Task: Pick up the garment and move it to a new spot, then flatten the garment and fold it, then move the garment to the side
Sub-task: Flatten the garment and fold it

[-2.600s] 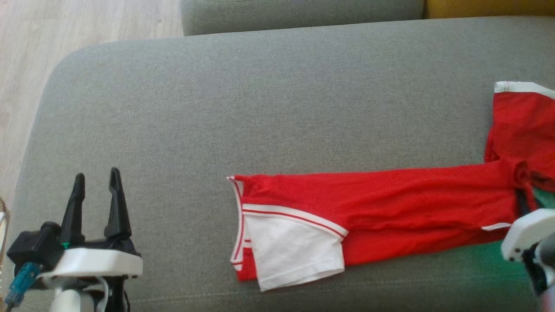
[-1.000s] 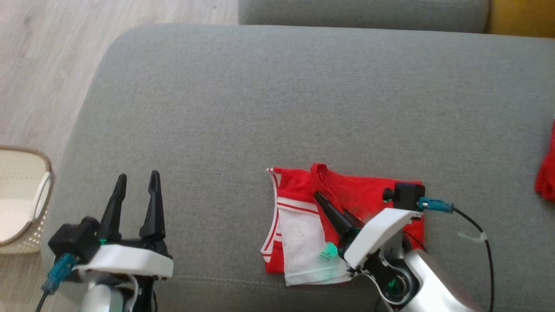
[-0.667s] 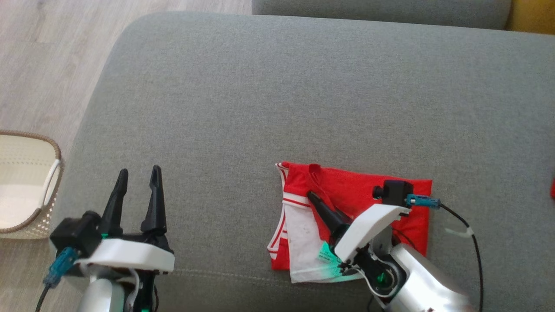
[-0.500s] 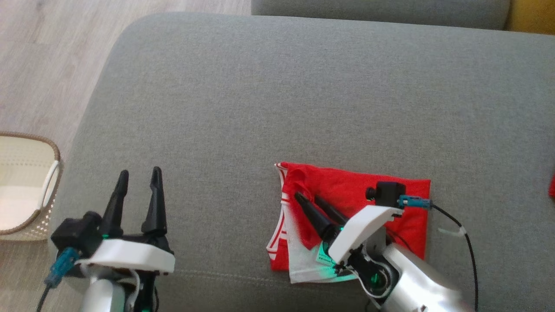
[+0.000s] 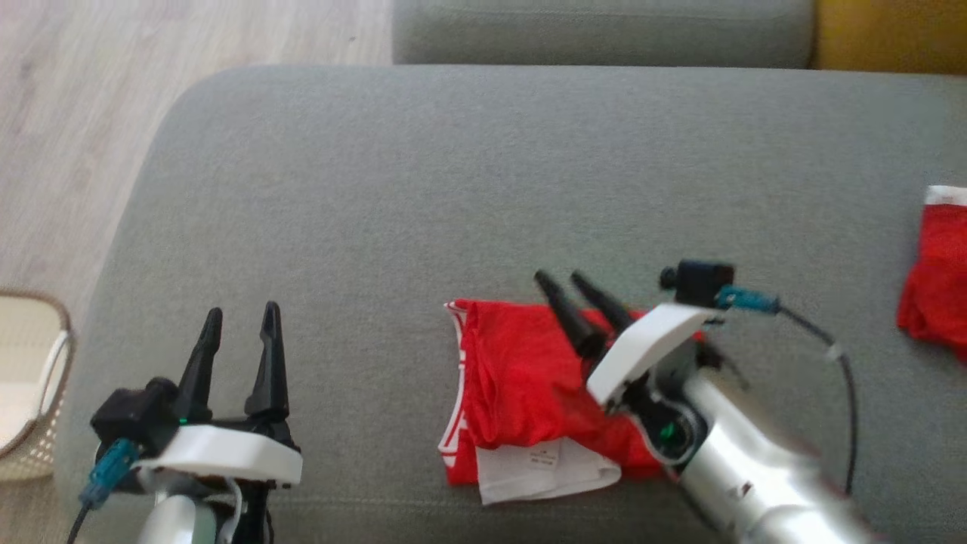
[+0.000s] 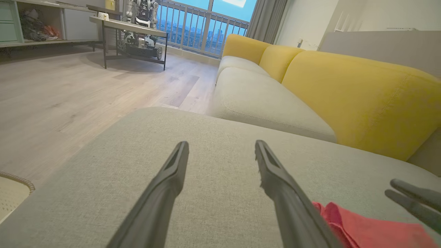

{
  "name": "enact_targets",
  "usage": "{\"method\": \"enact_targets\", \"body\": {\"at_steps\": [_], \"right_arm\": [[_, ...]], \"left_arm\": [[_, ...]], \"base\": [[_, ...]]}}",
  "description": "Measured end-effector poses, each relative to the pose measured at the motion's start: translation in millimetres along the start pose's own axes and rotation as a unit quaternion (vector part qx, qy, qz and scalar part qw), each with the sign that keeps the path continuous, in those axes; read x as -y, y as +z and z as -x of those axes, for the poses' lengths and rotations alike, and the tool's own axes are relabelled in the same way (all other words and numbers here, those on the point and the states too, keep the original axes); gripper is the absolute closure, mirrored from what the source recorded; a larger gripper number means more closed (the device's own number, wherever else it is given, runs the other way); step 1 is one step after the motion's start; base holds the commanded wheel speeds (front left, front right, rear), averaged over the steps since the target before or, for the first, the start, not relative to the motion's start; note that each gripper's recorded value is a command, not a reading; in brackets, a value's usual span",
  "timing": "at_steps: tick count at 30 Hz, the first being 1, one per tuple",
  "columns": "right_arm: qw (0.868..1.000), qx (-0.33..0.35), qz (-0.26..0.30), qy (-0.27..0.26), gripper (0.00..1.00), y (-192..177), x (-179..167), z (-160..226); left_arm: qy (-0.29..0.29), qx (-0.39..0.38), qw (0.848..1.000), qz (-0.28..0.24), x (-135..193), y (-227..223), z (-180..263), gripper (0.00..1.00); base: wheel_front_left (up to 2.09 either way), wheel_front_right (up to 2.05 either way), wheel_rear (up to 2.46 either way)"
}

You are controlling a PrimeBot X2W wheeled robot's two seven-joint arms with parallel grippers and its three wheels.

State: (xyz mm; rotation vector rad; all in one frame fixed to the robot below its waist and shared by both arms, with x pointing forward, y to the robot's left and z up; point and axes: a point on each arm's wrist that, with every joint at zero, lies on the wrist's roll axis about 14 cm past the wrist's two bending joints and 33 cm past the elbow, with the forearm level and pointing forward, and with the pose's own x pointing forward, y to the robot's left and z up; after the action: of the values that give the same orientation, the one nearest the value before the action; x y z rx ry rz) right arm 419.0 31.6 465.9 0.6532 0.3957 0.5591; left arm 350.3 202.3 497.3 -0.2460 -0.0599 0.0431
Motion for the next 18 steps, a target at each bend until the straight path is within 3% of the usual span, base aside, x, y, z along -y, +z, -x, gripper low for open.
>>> {"method": "enact_targets", "body": {"at_steps": [3,7,12,18], "right_arm": [[0.997,0.041,0.06,-0.01,0.0,36.6,9.2,5.2],[0.984,0.106,0.139,-0.04,0.0,96.9,31.2,26.8],[0.947,0.182,0.25,-0.082,0.0,161.5,45.5,67.0],[0.902,0.201,0.357,-0.134,0.0,163.4,54.5,114.1]], "left_arm": [[-0.012,0.008,1.0,0.001,8.5,4.4,-2.9,0.0],[-0.029,0.017,0.999,0.003,19.3,9.9,-6.3,0.0],[-0.043,0.03,0.999,0.007,29.4,17.5,-9.0,0.0],[-0.049,0.037,0.998,0.009,35.6,21.9,-12.8,0.0]], "base": [[0.0,0.0,0.0],[0.0,0.0,0.0],[0.0,0.0,0.0],[0.0,0.0,0.0]]}}
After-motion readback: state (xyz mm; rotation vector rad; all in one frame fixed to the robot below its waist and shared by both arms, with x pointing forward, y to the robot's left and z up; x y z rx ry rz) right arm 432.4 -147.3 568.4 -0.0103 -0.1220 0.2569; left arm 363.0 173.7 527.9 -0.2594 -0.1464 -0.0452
